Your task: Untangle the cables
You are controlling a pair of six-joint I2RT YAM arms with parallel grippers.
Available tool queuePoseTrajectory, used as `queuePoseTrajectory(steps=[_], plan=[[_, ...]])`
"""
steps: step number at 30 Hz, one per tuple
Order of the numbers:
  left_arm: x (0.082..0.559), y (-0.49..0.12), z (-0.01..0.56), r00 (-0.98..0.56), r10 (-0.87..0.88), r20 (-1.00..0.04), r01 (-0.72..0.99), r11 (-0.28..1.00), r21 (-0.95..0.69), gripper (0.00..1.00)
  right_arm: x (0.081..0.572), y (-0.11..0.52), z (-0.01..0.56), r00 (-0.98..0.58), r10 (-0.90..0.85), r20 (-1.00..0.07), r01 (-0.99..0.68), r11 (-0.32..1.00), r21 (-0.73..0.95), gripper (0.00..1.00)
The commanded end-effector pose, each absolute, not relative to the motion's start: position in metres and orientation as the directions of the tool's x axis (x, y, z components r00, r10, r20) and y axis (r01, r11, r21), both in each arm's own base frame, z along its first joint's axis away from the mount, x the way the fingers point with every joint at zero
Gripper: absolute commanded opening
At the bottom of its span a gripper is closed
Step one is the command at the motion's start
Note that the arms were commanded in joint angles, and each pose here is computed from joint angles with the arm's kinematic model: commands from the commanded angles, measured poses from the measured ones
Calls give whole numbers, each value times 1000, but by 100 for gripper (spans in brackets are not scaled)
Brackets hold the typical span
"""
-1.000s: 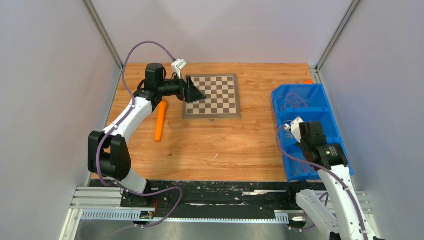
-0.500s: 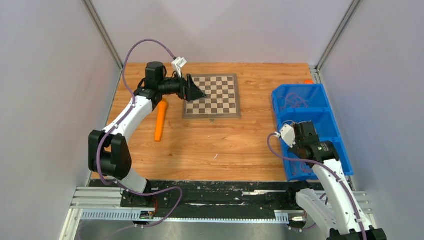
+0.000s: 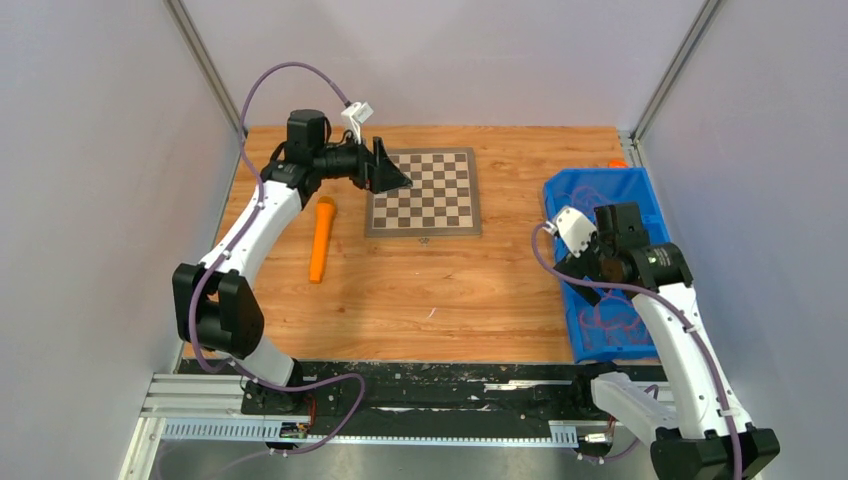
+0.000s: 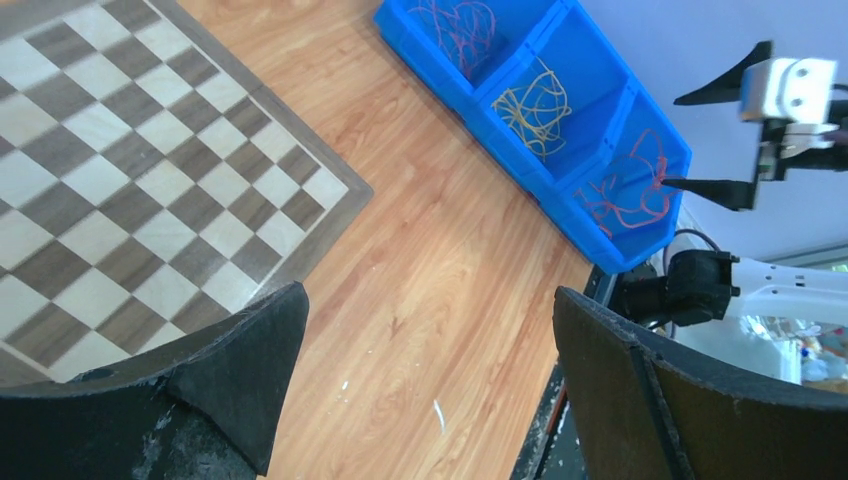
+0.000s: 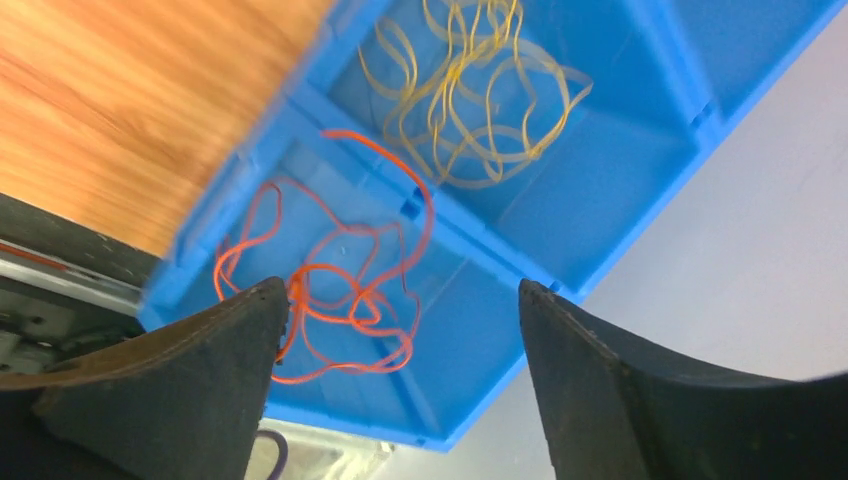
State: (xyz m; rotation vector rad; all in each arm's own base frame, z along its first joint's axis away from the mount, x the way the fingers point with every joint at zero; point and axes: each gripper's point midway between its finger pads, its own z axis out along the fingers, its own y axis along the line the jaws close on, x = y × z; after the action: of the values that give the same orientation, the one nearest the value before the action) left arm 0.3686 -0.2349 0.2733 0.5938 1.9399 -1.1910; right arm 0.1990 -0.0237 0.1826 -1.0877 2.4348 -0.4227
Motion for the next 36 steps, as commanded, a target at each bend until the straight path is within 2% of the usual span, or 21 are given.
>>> queuePoseTrajectory(steps=[1, 2, 4, 5, 8, 12, 15, 19, 23, 24, 28, 33, 36], plan=[[369, -223, 287, -607, 49, -793, 705, 493, -510, 100, 221, 26, 223, -503, -710, -493, -658, 684, -315, 92], [367, -220, 286, -637, 54, -769, 684, 500, -531, 100, 226, 32, 227, -490, -705, -512, -669, 681, -298, 95], [367, -209, 286, -660, 41, -750, 654, 523, -547, 100, 234, 35, 228, -487, -712, -506, -685, 671, -285, 95], [369, -201, 286, -665, 28, -746, 638, 540, -549, 100, 237, 31, 226, -501, -720, -481, -682, 670, -294, 91], [364, -185, 292, -632, 6, -775, 634, 580, -513, 100, 223, 21, 214, -486, -768, -417, -729, 620, -290, 67], [358, -178, 294, -559, -5, -829, 665, 595, -452, 100, 180, 4, 193, -454, -828, -330, -786, 547, -289, 55], [357, -180, 296, -541, -22, -841, 680, 577, -452, 100, 155, 7, 192, -445, -830, -337, -808, 534, -249, 42], [357, -184, 291, -571, -30, -820, 674, 553, -490, 100, 138, -2, 188, -510, -809, -292, -783, 577, -233, 39], [356, -188, 288, -579, -22, -815, 680, 538, -498, 100, 133, -43, 171, -603, -787, -129, -718, 606, -342, 32], [353, -193, 289, -572, -6, -820, 702, 514, -493, 100, 135, -46, 173, -613, -778, -138, -705, 617, -351, 33], [323, -228, 292, -492, 90, -866, 826, 362, -431, 100, 157, -22, 206, -636, -700, -325, -643, 714, -279, 38], [276, -282, 276, -327, 101, -940, 944, 92, -318, 100, 188, -40, 224, -720, -591, -363, -527, 806, -268, 37], [260, -323, 279, -158, 67, -985, 987, -26, -160, 100, 195, -63, 230, -785, -497, -369, -429, 867, -253, 37]])
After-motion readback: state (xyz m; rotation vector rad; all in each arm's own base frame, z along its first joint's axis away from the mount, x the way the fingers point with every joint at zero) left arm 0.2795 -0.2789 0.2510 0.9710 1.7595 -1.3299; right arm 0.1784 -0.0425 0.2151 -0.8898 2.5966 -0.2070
